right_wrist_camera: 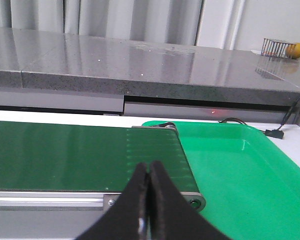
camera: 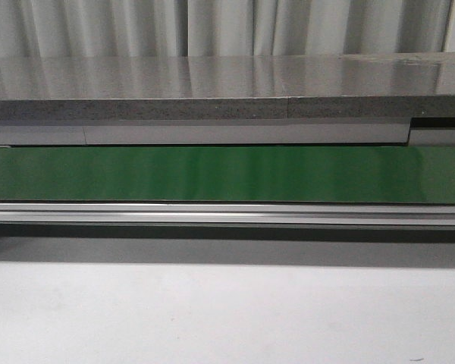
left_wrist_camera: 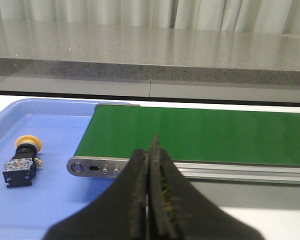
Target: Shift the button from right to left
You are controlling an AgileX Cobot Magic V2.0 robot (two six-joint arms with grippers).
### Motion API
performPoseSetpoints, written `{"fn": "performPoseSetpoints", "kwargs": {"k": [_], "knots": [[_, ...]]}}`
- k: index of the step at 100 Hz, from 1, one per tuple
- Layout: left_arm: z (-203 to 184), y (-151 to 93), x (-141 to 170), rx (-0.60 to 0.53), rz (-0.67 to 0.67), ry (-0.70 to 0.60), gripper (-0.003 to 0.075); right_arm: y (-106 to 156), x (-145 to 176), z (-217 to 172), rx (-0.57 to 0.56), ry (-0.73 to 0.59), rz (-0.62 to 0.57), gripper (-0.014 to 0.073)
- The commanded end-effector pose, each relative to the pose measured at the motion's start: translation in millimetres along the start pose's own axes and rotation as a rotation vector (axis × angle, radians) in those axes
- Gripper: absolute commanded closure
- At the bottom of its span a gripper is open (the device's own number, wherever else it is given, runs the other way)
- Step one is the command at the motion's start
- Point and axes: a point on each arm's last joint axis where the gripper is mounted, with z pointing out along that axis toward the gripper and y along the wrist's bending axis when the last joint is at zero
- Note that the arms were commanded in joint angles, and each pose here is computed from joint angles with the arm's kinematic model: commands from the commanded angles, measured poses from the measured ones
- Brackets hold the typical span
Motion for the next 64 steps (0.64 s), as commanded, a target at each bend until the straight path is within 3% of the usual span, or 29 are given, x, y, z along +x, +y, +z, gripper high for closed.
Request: {"fn": "performPoseSetpoints", "kwargs": {"k": [1, 64], "knots": [[0.3, 0.4, 7.0, 0.003, -0.006, -0.062, 0.074, -0.7, -12.0, -2.6, 0.008, -0.1, -0.011, 0.0662], [0.3, 0.4, 7.0, 0.003, -0.006, -0.062, 0.0741, -0.8, -12.5, -2.6, 0.007, -0.106, 0.019, 0.0662]]}}
